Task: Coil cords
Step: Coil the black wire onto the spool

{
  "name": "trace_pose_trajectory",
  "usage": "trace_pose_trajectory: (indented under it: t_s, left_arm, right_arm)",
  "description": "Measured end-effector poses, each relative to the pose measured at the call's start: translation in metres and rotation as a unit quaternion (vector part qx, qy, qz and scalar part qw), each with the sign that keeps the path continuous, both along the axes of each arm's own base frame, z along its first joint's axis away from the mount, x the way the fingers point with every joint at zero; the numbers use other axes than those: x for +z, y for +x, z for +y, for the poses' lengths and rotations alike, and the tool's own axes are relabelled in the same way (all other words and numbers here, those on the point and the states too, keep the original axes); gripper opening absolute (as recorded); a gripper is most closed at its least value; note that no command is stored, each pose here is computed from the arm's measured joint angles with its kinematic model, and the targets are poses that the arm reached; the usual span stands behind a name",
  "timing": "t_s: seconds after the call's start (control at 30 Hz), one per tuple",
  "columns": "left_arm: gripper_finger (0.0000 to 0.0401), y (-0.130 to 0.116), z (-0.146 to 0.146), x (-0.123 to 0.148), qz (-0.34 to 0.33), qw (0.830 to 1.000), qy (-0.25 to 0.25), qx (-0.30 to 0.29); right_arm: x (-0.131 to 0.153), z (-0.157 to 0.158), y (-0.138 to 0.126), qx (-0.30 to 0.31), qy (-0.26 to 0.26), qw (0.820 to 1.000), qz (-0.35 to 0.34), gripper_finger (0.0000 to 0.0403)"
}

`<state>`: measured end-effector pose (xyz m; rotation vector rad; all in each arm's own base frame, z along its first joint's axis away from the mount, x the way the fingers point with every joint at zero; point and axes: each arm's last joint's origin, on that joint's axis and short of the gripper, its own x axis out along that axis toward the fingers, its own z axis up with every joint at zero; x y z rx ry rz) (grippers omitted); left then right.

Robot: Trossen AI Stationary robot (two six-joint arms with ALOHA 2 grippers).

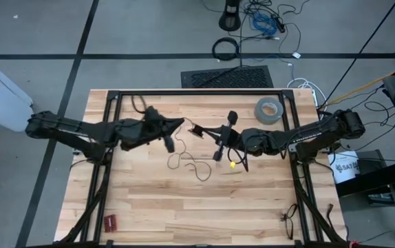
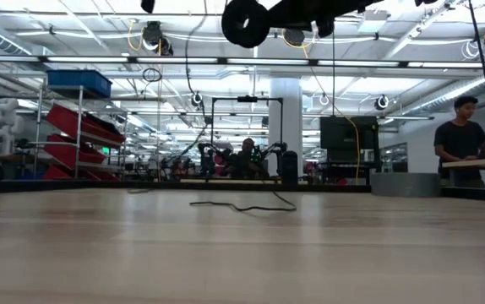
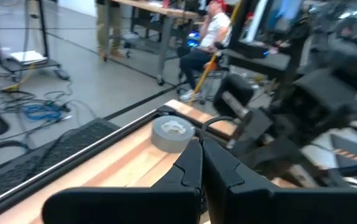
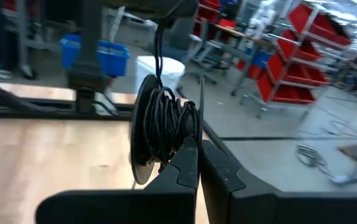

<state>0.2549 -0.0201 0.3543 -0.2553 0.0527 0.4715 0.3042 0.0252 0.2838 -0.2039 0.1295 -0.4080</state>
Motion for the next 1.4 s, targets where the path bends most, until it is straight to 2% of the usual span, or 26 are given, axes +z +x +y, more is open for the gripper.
trace_pose_trajectory:
  t_s: [0.23, 0.5, 0.8, 1.13, 1.4]
  left_arm:
    - [0.0002, 0.036, 0.0, 0.003, 0.004, 1.0, 0.001, 0.014]
    - [0.0002, 0.07, -0.019, -0.001, 0.021, 1.0, 0.004, -0.017]
    - [0.0001, 0.08, -0.039, -0.013, 0.037, 0.999, 0.005, -0.036]
    - [0.0001, 0.095, -0.044, -0.039, 0.085, 0.996, 0.018, -0.035]
    - [0.0001, 0.097, -0.043, -0.052, 0.122, 0.992, 0.036, 0.003]
  right_arm:
    - [0.001, -0.003, -0.002, -0.063, -0.011, 0.998, 0.0, 0.0]
    - [0.0, -0.007, -0.001, -0.074, 0.0, 0.997, -0.003, 0.0]
    - [-0.002, -0.009, -0.001, -0.076, 0.007, 0.997, 0.0, 0.0]
    - [0.0, -0.009, -0.001, -0.069, 0.01, 0.998, -0.006, 0.0]
    - [0.002, -0.008, -0.002, -0.048, 0.024, 0.998, -0.015, 0.0]
